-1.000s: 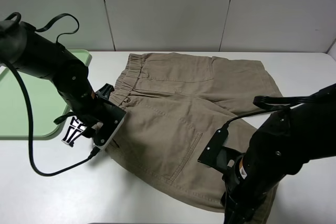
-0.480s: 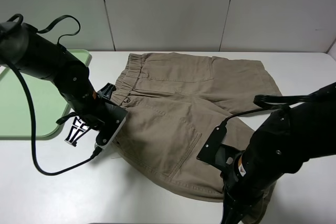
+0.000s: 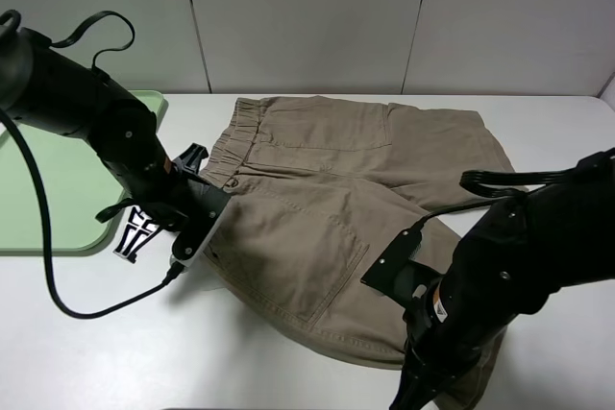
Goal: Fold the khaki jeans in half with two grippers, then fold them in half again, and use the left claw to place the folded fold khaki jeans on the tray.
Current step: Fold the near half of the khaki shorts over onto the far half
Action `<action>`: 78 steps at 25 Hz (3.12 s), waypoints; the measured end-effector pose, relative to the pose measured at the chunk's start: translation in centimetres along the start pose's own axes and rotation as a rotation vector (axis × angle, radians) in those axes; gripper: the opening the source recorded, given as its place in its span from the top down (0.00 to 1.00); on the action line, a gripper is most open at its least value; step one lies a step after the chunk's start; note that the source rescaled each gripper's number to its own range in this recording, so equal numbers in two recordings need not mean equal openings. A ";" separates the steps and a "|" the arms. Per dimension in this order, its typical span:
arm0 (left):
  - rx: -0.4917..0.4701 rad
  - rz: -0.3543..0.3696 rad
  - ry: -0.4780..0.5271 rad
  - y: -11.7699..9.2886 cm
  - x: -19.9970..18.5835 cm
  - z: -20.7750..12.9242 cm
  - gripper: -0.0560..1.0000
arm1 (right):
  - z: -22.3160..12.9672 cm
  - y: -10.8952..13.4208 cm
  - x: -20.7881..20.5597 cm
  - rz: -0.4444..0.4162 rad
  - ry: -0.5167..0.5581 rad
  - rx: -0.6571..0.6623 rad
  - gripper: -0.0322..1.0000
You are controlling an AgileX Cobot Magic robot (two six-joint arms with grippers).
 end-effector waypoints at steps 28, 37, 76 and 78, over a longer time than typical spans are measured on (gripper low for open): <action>-0.263 -0.012 -0.021 -2.1 -9.9 -0.3 0.91 | 6.7 -3.8 -16.1 -0.294 -0.330 0.015 0.96; -0.362 0.012 -0.021 -2.1 -10.9 -0.4 0.92 | 11.6 -7.8 -21.9 -0.367 -0.485 0.056 0.96; -0.689 0.555 -0.073 7.6 -4.3 -8.4 0.95 | 23.6 -15.6 -15.6 -0.398 -0.544 -0.009 0.97; -0.681 0.576 -0.093 8.1 -3.2 -8.1 0.95 | 24.0 -15.9 -14.8 -0.394 -0.545 -0.014 0.97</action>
Point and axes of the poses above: a point on each arm's last joint axis where the gripper is mounted, x pointing out along that axis toward the gripper, y along the wrist's bending axis when the last joint is at zero, z = x × y, the point moved 9 cm from there along x, pointing out along that axis toward the gripper, and after that the axes turned 11 degrees about x, right-handed, at the moved point
